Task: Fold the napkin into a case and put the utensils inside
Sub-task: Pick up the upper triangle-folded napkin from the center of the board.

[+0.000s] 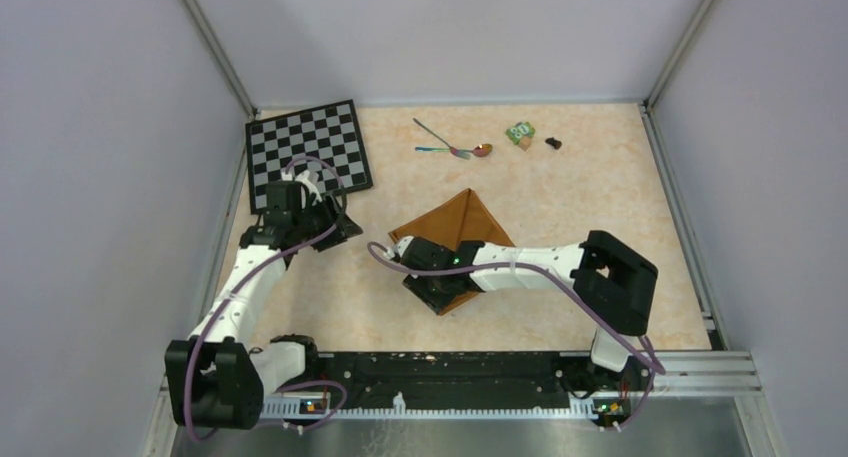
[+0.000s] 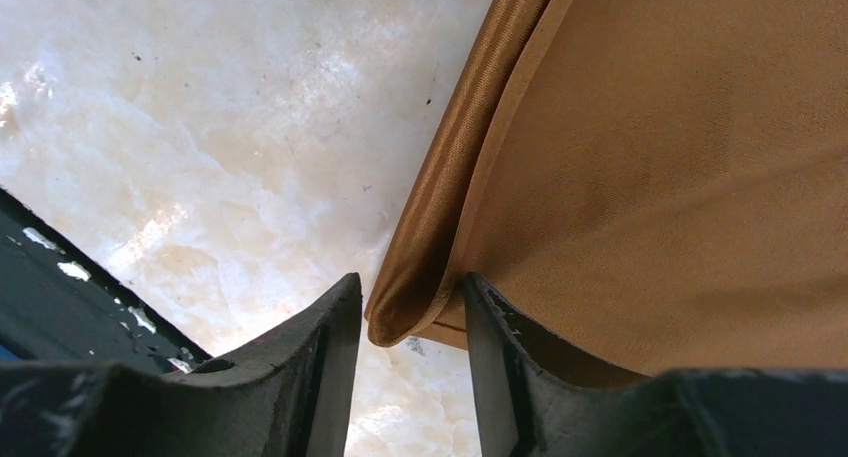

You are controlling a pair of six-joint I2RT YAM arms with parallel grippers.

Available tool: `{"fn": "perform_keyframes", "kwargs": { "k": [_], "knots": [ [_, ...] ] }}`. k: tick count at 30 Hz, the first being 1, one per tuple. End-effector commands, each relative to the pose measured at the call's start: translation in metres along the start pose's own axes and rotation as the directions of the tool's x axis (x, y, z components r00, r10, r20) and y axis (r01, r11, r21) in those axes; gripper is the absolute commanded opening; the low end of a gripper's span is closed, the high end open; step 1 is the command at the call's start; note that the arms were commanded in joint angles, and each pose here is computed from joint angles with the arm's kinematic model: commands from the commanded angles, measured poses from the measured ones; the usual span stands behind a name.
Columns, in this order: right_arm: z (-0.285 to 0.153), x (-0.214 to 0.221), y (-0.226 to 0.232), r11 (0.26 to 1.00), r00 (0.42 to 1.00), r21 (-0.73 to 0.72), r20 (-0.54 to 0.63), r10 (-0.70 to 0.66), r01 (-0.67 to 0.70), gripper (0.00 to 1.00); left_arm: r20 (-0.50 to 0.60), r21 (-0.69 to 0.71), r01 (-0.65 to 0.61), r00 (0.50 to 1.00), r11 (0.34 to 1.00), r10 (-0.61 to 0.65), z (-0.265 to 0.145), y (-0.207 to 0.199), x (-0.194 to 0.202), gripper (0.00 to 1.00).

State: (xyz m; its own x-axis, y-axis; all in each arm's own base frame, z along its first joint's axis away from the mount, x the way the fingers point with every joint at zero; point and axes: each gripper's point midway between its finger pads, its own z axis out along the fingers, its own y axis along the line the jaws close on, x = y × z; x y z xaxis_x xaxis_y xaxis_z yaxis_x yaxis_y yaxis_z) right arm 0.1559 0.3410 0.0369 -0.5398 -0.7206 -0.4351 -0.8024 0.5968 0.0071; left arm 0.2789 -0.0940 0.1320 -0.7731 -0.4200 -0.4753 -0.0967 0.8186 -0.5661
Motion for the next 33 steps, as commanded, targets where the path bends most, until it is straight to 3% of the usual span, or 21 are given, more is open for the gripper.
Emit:
{"fn": "perform_keyframes", "kwargs": {
  "k": [1, 14, 17, 24, 30, 33],
  "knots": [
    [0.001, -0.010, 0.003, 0.999, 0.999, 0.034, 0.020, -0.026, 0.025, 0.44, 0.030, 0.044, -0.031, 0.999, 0.999, 0.030, -0.003, -0.006, -0.005, 0.54],
    [0.022, 0.010, 0.006, 0.989, 0.993, 0.096, -0.047, -0.112, 0.116, 0.48, 0.029, 0.046, -0.032, 0.999, 0.998, 0.031, -0.006, -0.005, -0.003, 0.55],
    [0.028, 0.018, 0.000, 0.985, 0.991, 0.125, -0.067, -0.113, 0.121, 0.38, 0.028, 0.045, -0.030, 0.999, 0.999, 0.029, -0.006, -0.004, -0.002, 0.55],
    [0.027, 0.017, -0.015, 0.973, 0.994, 0.205, -0.020, -0.109, 0.111, 0.03, 0.015, 0.041, -0.023, 1.000, 0.999, 0.023, -0.004, 0.001, 0.005, 0.60],
    [0.013, -0.006, -0.006, 0.980, 0.991, 0.166, 0.052, -0.122, 0.112, 0.00, -0.074, 0.196, 0.048, 0.997, 0.979, -0.035, 0.003, -0.017, 0.029, 0.71],
    [-0.004, -0.019, -0.001, 0.986, 0.987, 0.128, 0.110, -0.118, 0.104, 0.00, -0.159, 0.310, 0.145, 0.982, 0.940, -0.099, 0.011, -0.030, 0.057, 0.82]
  ]
}}
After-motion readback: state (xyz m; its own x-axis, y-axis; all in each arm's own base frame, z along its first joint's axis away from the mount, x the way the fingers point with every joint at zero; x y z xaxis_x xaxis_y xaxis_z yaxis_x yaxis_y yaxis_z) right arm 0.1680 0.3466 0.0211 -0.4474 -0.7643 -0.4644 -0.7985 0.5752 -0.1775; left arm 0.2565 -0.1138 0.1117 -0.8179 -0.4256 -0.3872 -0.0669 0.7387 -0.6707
